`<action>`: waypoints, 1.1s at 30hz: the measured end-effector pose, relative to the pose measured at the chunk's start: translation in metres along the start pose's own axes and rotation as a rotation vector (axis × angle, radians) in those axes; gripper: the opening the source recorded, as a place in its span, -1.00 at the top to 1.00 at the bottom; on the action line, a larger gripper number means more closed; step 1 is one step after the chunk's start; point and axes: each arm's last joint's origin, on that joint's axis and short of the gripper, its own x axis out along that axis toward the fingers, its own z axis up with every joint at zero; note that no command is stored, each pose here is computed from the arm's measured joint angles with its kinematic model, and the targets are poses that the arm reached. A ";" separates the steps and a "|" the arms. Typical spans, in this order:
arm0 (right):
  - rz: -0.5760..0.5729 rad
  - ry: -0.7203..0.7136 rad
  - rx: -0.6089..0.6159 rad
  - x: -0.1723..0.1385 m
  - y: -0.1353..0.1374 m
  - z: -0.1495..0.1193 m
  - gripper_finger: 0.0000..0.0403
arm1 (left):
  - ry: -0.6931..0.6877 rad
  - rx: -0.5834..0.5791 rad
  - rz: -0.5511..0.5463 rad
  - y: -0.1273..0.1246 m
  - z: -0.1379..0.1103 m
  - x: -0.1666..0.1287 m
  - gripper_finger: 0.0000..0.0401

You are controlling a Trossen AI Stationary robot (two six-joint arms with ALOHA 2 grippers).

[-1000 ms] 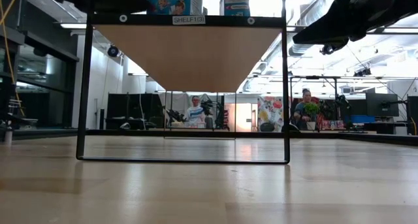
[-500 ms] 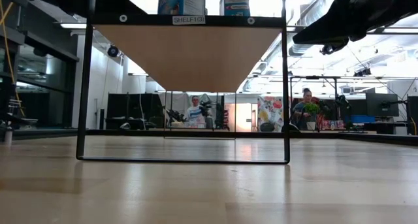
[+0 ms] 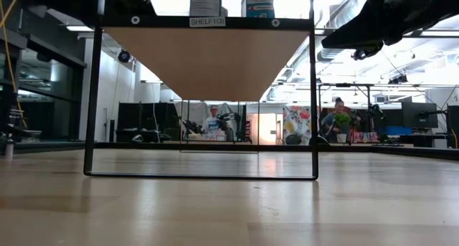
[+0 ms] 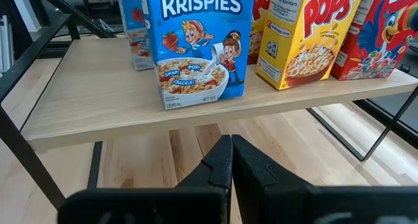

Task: Stack cereal on shelf
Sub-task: Put the blue cereal box on the shelf aligned with the other blue cereal box, then return to Home Position

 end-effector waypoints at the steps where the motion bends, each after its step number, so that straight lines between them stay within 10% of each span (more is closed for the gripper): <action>1: 0.000 0.000 0.000 0.000 0.000 0.000 1.00 | 0.005 -0.006 0.008 0.001 -0.001 0.002 1.00; 18: 0.000 0.000 -0.005 0.000 0.000 0.000 1.00 | -0.023 -0.037 0.041 0.010 0.001 0.010 1.00; 33: 0.000 0.000 0.000 0.000 0.000 0.000 1.00 | -0.112 0.056 -0.070 0.015 0.033 -0.059 1.00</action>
